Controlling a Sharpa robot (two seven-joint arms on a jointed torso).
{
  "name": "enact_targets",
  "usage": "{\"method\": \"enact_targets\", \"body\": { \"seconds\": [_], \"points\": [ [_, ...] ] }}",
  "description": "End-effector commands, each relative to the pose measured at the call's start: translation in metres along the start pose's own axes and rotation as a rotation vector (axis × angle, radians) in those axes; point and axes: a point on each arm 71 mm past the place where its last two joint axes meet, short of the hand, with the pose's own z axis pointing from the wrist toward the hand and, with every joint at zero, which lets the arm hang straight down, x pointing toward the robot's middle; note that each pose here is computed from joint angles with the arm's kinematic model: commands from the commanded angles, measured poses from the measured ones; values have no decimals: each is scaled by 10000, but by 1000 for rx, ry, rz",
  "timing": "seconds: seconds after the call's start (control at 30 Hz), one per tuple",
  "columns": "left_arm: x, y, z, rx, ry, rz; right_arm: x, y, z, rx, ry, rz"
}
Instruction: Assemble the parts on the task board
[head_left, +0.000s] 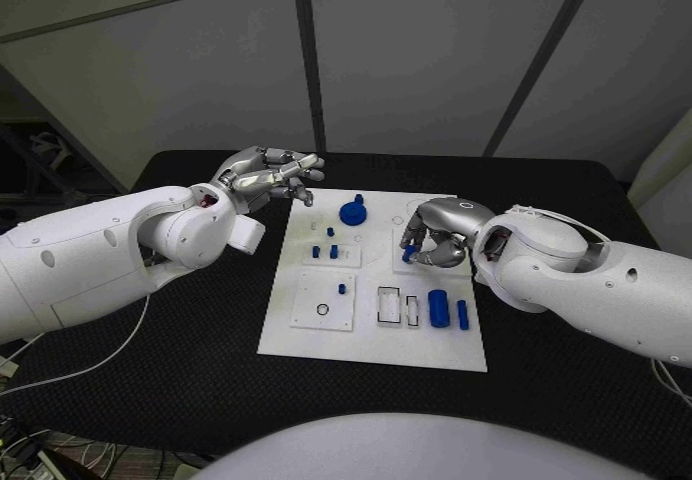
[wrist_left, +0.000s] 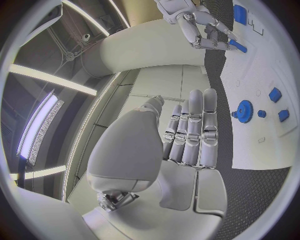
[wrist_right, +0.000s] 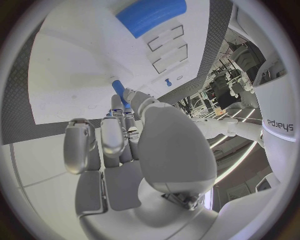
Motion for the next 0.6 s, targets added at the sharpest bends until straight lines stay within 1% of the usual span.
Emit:
{"method": "enact_targets", "body": {
  "seconds": [0.03, 0.17, 0.33, 0.37, 0.5, 0.6],
  "points": [
    [8, -10, 8, 4, 10, -5, -99, 93, -43, -48, -105, 3],
    [15, -5, 14, 0, 11, -5, -124, 189, -93, -85, -120, 28],
    [21, -1, 23, -3, 12, -5, -142, 377, -129, -143, -125, 68],
    [21, 0, 24, -3, 12, -6, -142, 402, -128, -150, -125, 74],
    [37, 4, 39, -4, 14, -7, -125, 624, -84, -217, -117, 113],
    [55, 7, 55, -3, 18, -8, -52, 809, -48, -274, -98, 131]
  ]
}}
